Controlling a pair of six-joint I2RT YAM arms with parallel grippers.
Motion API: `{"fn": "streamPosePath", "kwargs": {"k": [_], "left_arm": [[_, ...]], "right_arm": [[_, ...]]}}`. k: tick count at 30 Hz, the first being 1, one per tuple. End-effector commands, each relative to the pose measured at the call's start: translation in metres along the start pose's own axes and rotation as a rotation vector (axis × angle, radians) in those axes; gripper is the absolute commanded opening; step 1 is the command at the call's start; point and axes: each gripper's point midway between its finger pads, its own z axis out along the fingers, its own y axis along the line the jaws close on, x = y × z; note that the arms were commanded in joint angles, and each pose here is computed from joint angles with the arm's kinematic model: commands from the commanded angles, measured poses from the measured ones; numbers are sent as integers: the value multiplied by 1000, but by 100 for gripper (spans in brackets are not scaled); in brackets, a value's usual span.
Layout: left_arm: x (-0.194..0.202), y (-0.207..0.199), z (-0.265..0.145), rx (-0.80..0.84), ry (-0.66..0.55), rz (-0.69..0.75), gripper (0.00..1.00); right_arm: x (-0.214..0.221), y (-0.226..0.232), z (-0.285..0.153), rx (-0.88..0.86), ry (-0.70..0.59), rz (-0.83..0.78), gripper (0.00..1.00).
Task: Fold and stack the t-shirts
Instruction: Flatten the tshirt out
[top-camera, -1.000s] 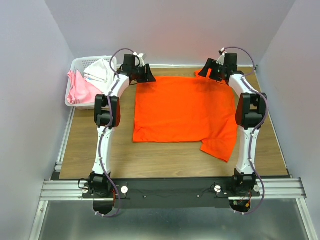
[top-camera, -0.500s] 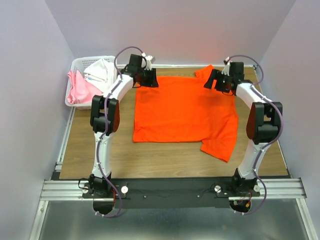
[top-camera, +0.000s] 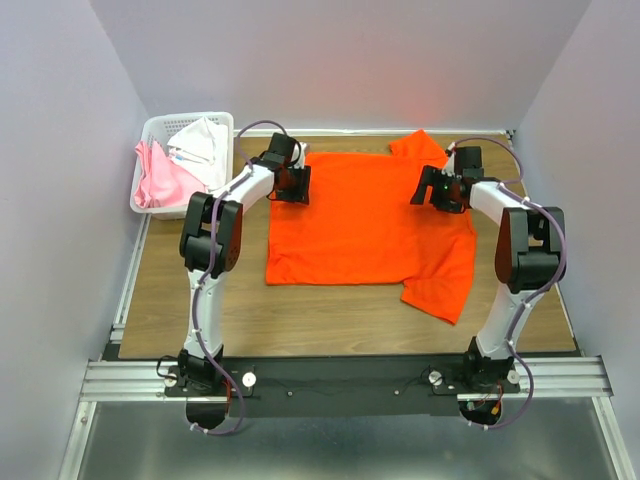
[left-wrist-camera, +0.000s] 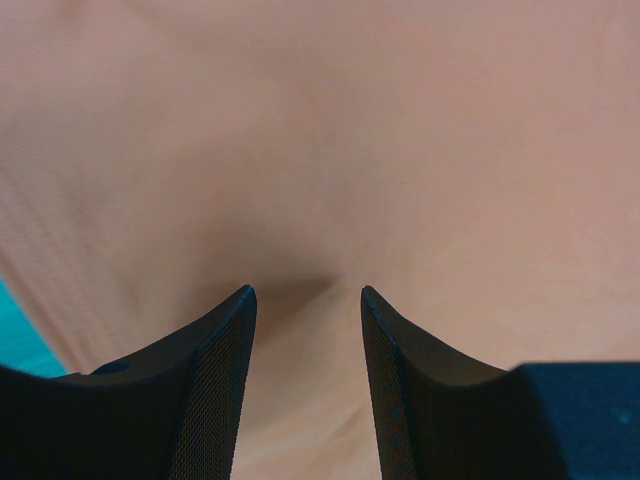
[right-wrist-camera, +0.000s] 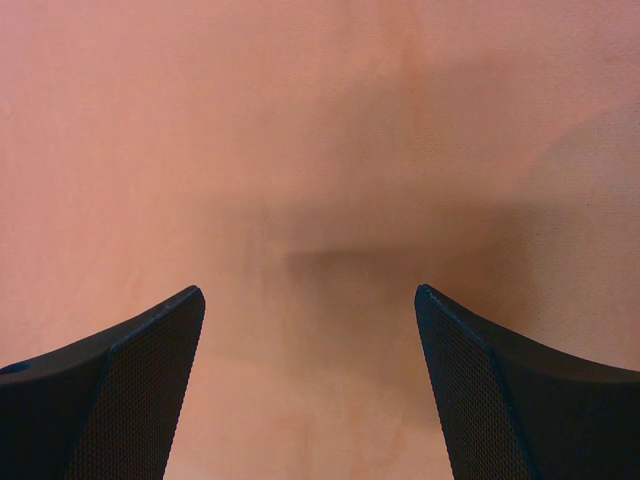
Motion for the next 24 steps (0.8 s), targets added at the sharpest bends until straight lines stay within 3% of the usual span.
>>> {"fn": "streamPosePath", "kwargs": {"k": [1, 17, 24], "left_arm": [[0, 15, -1, -84, -7, -22, 54], [2, 51, 41, -149, 39, -109, 54], [-26, 53, 48, -127, -8, -92, 54]], "right_arm": [[11, -12, 13, 49, 43, 20, 92], [6, -22, 55, 64, 88, 33, 92], [-8, -16, 63, 42, 86, 51, 92]]}}
